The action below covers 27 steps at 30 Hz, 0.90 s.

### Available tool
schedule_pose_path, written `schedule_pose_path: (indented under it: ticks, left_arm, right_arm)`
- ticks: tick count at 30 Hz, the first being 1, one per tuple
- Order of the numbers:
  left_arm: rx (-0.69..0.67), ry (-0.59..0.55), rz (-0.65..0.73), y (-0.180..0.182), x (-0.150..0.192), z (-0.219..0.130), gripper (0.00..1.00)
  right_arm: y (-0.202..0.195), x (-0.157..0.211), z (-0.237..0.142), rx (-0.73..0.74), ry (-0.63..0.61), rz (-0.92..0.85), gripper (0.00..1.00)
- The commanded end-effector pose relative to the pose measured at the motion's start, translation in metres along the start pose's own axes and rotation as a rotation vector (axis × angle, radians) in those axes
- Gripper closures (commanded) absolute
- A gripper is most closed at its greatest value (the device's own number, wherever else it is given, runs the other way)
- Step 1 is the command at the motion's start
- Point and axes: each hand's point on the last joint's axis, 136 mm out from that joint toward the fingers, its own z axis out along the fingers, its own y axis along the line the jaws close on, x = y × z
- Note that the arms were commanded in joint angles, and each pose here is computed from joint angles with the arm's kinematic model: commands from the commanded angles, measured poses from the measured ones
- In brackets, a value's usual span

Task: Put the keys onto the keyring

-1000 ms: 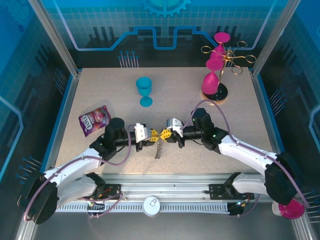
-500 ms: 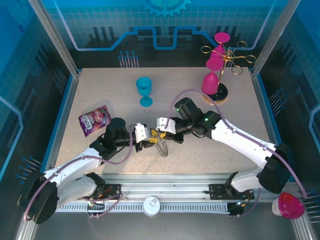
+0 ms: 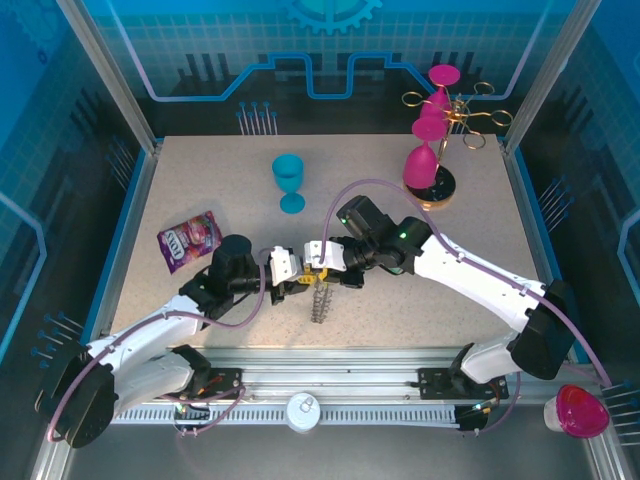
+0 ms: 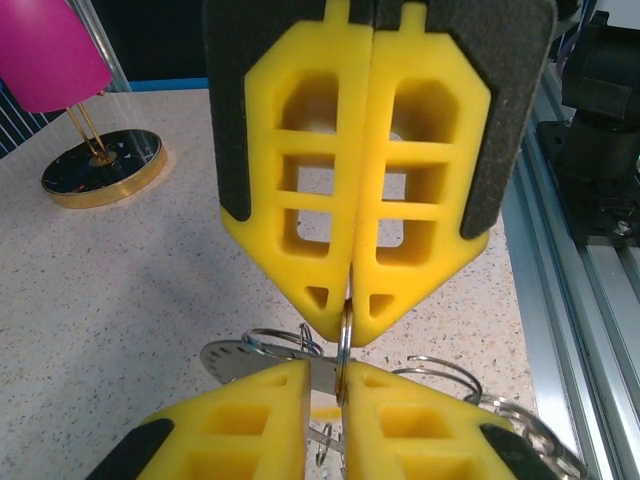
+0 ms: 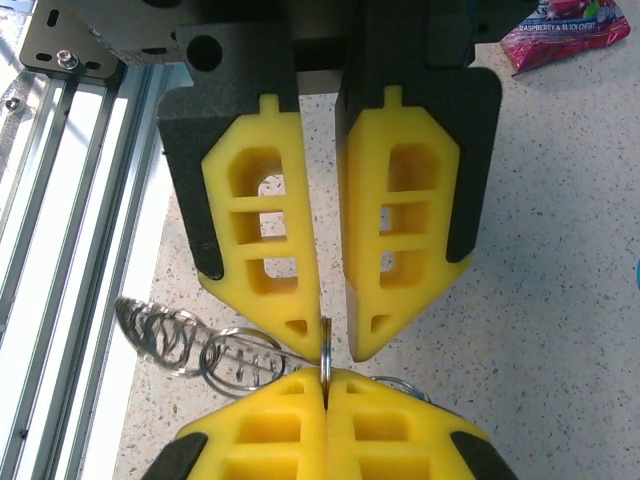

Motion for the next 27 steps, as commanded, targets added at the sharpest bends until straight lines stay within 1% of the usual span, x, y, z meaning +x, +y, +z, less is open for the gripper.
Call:
schedule_pose_path:
  ticks: [1,3,5,7,8,9,10,12,13,15,18,27]
  left_arm:
    - [0.012,-0.028,0.038,0.002,-0.015,-0.001,0.87]
    - [0.013,-0.032,0.037,0.002,-0.016,-0.001,0.91]
    - [0.018,-0.041,0.041,0.001,-0.018,-0.001,0.99]
    - [0.021,-0.053,0.042,0.000,-0.019,-0.002,1.00]
    - [0.024,-0.061,0.042,-0.001,-0.020,-0.002,1.00]
    - [0.027,-0.071,0.043,-0.002,-0.022,-0.002,1.00]
    - [0.031,-0.079,0.042,-0.003,-0.022,-0.002,1.00]
    - [0.035,-0.094,0.042,-0.005,-0.024,-0.003,1.00]
    - [0.038,-0.102,0.040,-0.005,-0.024,-0.003,1.00]
    - [0.041,-0.121,0.040,-0.006,-0.027,-0.003,1.00]
    - [0.042,-0.141,0.034,-0.007,-0.029,-0.003,1.00]
    - [0.054,-0.160,0.033,-0.009,-0.032,-0.004,1.00]
  right_arm:
    - [0.005,-0.020,-0.006,-0.022,-0.065,-0.021,1.00]
    - [0.006,-0.021,-0.006,-0.023,-0.074,-0.018,1.00]
    - [0.005,-0.023,-0.006,-0.016,-0.096,-0.010,1.00]
    - [0.001,-0.027,-0.010,0.001,-0.147,0.025,1.00]
    - [-0.001,-0.028,-0.013,0.009,-0.179,0.046,0.94]
    - [-0.004,-0.029,-0.017,0.024,-0.218,0.073,0.84]
    - [-0.009,-0.029,-0.022,0.041,-0.264,0.101,0.76]
    - [-0.013,-0.025,-0.031,0.056,-0.357,0.147,0.68]
    - [-0.016,-0.024,-0.036,0.068,-0.413,0.166,0.66]
    - [-0.017,-0.022,-0.044,0.077,-0.506,0.187,0.66]
    - [-0.008,-0.010,-0.037,0.083,-0.568,0.175,0.67]
    - [-0.007,-0.009,-0.026,0.052,-0.608,0.197,0.69]
